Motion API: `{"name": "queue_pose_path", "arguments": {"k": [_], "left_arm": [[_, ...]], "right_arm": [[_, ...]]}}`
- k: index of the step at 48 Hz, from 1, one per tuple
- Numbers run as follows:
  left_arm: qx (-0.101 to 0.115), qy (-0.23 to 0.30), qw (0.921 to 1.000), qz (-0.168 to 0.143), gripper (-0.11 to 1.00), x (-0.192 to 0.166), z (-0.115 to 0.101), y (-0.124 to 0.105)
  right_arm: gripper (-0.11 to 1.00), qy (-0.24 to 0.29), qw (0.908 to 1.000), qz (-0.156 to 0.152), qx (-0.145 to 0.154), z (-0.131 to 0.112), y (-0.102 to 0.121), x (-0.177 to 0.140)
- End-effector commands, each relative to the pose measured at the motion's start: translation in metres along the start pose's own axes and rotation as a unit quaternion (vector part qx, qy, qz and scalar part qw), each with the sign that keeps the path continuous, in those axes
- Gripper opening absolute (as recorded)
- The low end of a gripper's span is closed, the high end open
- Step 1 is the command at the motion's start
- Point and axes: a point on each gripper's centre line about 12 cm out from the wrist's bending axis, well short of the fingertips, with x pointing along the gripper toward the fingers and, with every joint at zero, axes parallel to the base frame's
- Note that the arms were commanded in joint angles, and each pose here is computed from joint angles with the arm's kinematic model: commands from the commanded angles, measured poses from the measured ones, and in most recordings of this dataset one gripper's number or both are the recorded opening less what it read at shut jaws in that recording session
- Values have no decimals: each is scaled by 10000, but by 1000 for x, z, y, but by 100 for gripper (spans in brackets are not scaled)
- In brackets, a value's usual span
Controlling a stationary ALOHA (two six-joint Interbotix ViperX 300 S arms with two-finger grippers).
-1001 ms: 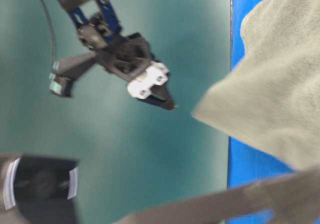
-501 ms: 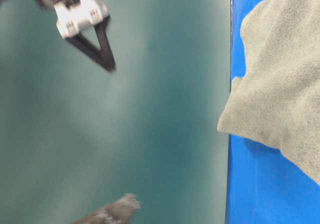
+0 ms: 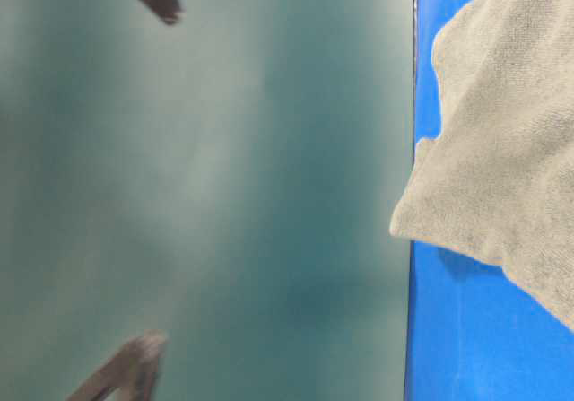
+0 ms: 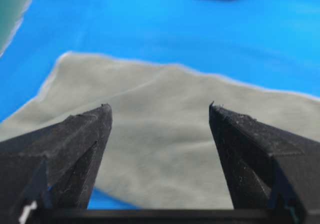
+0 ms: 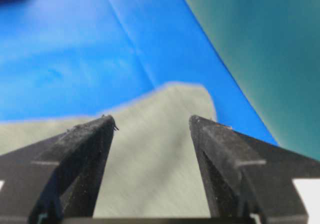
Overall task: Fold a large towel.
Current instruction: 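Grasp the towel's top edge corners with both grippers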
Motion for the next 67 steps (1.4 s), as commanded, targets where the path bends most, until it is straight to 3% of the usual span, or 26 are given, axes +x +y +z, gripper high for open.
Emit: {"name": "queue_pose_path", "arguments": {"k": [1,8,15,24,33,38,50,56,60,63,67], "left_arm": [[-53,-57,9996,289,75,12,7,19],[-242,251,9954,888,75,42,-6,64],[-429,549,9889,1310,75,69,-31,102],[-563,855,9826,1548,75,108,-74,131],[-660,1039,9775,1714,75,141,-112,156],[-736,1093,9740,1842,75,153,-129,172],[-817,1511,9680,1828,75,178,-171,179],[-838,1638,9660,1819,70,177,-175,179],[-880,1821,9626,1802,60,176,-179,178],[-899,1977,9598,1776,45,175,-182,176],[-932,2153,9561,1756,23,172,-185,175]], "right_arm": [[64,222,9989,-407,67,2,-14,11],[64,902,9912,-964,92,-19,-35,40],[64,1524,9809,-1205,108,-46,-49,73],[64,2075,9718,-1107,156,-83,-55,105],[64,2333,9685,-821,290,-112,-58,127],[64,2485,9645,-809,372,-126,-63,135],[63,2870,9526,-895,456,-153,-74,147],[62,2911,9517,-865,453,-157,-74,152],[56,2933,9518,-792,431,-160,-71,155],[43,2933,9522,-743,426,-162,-70,156],[17,2912,9532,-682,442,-163,-69,156]]}}
